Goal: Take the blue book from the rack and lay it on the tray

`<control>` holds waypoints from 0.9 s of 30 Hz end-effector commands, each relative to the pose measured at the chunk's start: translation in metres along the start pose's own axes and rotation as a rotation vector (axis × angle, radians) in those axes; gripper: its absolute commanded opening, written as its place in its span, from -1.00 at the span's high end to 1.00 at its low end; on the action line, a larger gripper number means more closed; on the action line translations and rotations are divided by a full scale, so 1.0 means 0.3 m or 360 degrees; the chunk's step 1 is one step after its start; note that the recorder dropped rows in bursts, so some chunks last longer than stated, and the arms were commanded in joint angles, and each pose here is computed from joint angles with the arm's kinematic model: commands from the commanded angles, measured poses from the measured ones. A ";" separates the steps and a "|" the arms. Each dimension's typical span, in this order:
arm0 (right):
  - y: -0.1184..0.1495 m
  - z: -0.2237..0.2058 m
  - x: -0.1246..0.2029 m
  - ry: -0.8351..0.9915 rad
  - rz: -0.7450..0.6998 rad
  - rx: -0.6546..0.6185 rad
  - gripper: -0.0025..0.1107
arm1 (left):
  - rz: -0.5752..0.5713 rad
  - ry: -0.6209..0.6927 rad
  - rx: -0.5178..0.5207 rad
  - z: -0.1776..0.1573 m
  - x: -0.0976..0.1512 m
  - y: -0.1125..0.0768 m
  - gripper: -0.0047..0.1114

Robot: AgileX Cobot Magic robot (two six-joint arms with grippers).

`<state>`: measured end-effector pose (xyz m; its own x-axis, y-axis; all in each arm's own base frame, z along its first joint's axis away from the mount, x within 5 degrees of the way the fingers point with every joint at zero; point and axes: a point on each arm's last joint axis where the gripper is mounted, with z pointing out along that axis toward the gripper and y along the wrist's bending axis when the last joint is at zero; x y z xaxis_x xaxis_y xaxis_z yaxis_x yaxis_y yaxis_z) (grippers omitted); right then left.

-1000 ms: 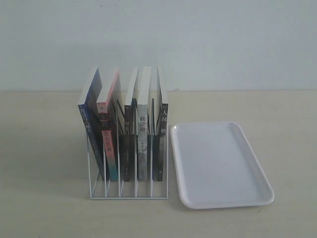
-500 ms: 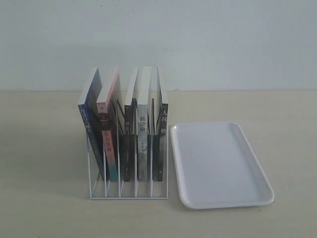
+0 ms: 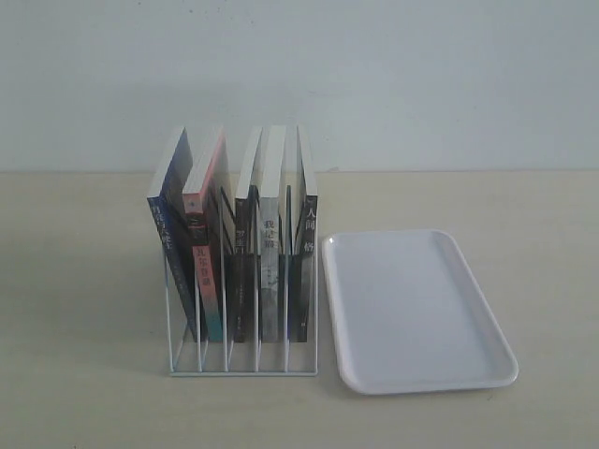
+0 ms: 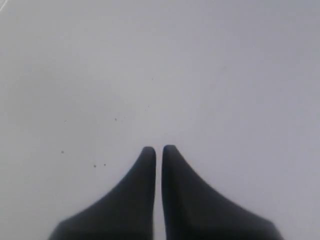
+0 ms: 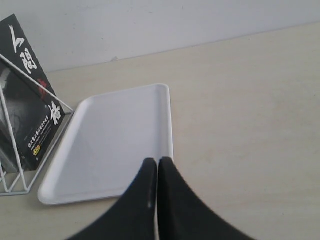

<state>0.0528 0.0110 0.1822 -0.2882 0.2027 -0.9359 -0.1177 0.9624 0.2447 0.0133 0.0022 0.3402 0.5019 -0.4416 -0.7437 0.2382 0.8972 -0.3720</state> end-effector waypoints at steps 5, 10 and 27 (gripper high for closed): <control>0.000 -0.001 -0.004 -0.0024 -0.0003 0.0000 0.96 | 0.0233 0.0831 -0.0225 0.307 -0.112 -0.082 0.85; 0.000 -0.001 -0.004 -0.0024 -0.0003 0.0000 0.96 | 0.0370 0.1680 -0.0038 0.500 -0.004 -0.106 0.85; 0.000 -0.001 -0.004 -0.0024 -0.0003 0.0000 0.96 | 0.0160 0.2263 0.0142 0.529 0.481 -0.059 0.85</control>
<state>0.0528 0.0110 0.1822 -0.2882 0.2027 -0.9359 -0.1177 0.9624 0.2447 0.2119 -0.0604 0.3290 -0.7256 -0.0070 -0.6881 0.2695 0.9172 -0.2934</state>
